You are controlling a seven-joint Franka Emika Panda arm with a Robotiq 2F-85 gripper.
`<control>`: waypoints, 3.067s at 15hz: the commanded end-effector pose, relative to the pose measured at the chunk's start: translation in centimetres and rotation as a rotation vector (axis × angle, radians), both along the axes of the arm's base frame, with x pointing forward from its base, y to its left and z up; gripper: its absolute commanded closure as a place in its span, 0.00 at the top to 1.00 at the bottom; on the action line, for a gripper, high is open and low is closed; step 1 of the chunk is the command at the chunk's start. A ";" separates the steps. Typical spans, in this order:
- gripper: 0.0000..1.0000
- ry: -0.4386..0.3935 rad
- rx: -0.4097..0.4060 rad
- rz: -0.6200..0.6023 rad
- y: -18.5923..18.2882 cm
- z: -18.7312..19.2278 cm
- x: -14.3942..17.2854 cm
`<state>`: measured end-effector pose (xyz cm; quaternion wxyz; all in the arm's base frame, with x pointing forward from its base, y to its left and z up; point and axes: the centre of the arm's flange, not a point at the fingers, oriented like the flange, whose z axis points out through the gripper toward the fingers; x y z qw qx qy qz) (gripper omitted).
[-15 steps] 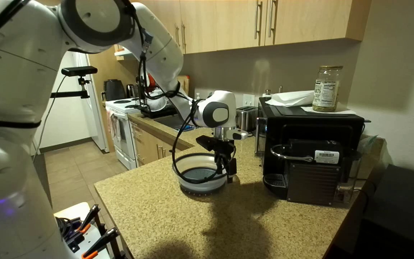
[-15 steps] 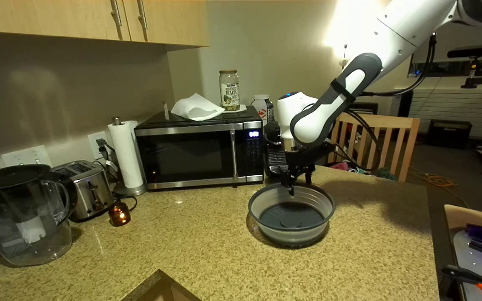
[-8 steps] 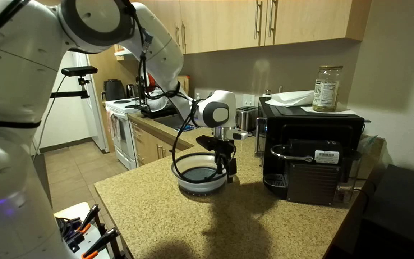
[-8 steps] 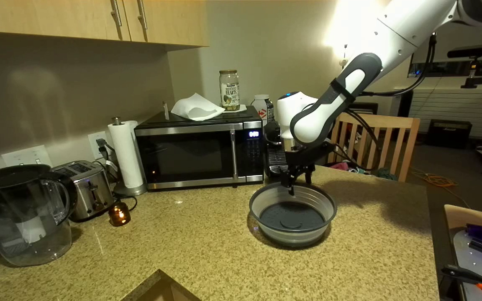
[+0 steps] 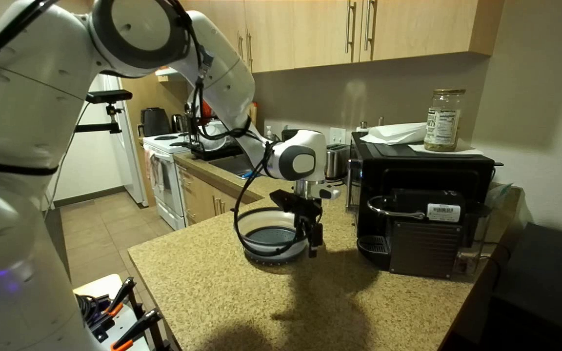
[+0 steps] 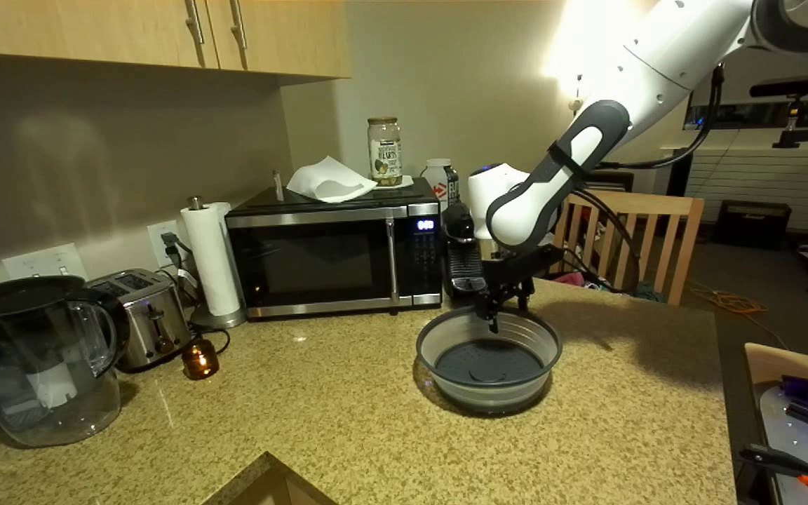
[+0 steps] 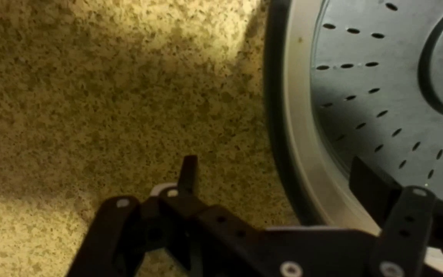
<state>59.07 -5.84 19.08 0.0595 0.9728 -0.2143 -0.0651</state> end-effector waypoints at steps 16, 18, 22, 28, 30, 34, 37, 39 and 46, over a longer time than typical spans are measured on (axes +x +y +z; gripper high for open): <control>0.01 0.036 -0.016 -0.180 0.2 -3.7 -0.2; 0.04 0.023 -0.034 -0.190 -0.1 -3.3 -0.3; 0.04 0.009 -0.087 -0.218 -0.9 -2.3 -0.6; 0.04 -0.008 -0.206 -0.231 -1.7 -1.0 -1.1; 0.04 -0.014 -0.246 -0.231 -2.0 -0.4 -1.2; 0.04 -0.021 -0.320 -0.227 -2.5 0.4 -1.7; 0.04 -0.041 -0.334 -0.218 -2.7 1.7 -2.1; 0.04 -0.067 -0.330 -0.203 -2.3 3.2 -2.7; 0.04 -0.167 -0.350 -0.143 1.2 9.6 -5.3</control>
